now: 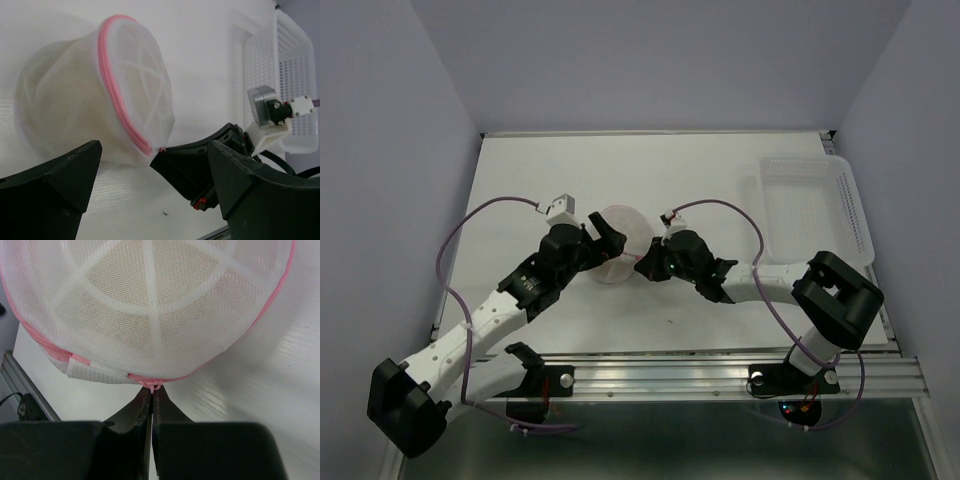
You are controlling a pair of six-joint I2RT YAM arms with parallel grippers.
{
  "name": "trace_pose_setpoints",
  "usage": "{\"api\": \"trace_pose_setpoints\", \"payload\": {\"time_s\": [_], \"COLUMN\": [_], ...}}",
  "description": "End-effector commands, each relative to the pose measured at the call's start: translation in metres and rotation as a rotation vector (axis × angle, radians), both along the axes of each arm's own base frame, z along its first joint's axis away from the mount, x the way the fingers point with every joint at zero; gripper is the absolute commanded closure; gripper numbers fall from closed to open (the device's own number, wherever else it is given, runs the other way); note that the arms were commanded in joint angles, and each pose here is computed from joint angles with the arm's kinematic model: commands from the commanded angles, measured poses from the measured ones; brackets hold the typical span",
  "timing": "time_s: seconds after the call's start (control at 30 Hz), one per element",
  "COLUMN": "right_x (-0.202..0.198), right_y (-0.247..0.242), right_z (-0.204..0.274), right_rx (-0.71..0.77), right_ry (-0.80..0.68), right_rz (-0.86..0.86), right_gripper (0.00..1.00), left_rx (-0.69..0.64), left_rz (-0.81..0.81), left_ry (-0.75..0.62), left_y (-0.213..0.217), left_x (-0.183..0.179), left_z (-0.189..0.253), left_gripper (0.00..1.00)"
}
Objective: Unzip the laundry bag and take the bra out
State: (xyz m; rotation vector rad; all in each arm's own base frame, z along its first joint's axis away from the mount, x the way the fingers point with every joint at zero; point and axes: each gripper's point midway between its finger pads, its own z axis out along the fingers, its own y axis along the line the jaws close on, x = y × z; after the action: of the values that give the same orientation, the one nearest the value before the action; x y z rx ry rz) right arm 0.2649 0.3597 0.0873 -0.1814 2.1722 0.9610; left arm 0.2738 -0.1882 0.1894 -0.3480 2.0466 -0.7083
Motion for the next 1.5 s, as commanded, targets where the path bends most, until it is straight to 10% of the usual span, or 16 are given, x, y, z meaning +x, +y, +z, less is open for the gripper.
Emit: {"api": "trace_pose_setpoints", "payload": {"time_s": [0.0, 0.47, 0.87, 1.47], "right_x": [0.017, 0.006, -0.006, -0.005], "right_y": [0.016, 0.03, 0.026, 0.013], "right_z": [0.034, 0.029, 0.024, 0.024], "right_rx": [0.089, 0.074, 0.048, -0.015], "right_ry": [-0.068, -0.063, -0.075, -0.118], "right_rz": [-0.061, -0.029, 0.039, 0.071], "right_gripper": [0.99, 0.99, 0.98, 0.79], "left_rx": [-0.066, 0.012, 0.023, 0.069], "left_rz": [0.036, 0.119, 0.145, 0.085], "left_ry": [0.066, 0.074, 0.054, -0.01], "left_y": [-0.006, -0.016, -0.016, -0.002], "left_x": [-0.025, -0.008, 0.005, -0.004], "left_z": [-0.018, -0.041, -0.046, -0.047], "left_gripper": [0.01, 0.2, 0.99, 1.0]}}
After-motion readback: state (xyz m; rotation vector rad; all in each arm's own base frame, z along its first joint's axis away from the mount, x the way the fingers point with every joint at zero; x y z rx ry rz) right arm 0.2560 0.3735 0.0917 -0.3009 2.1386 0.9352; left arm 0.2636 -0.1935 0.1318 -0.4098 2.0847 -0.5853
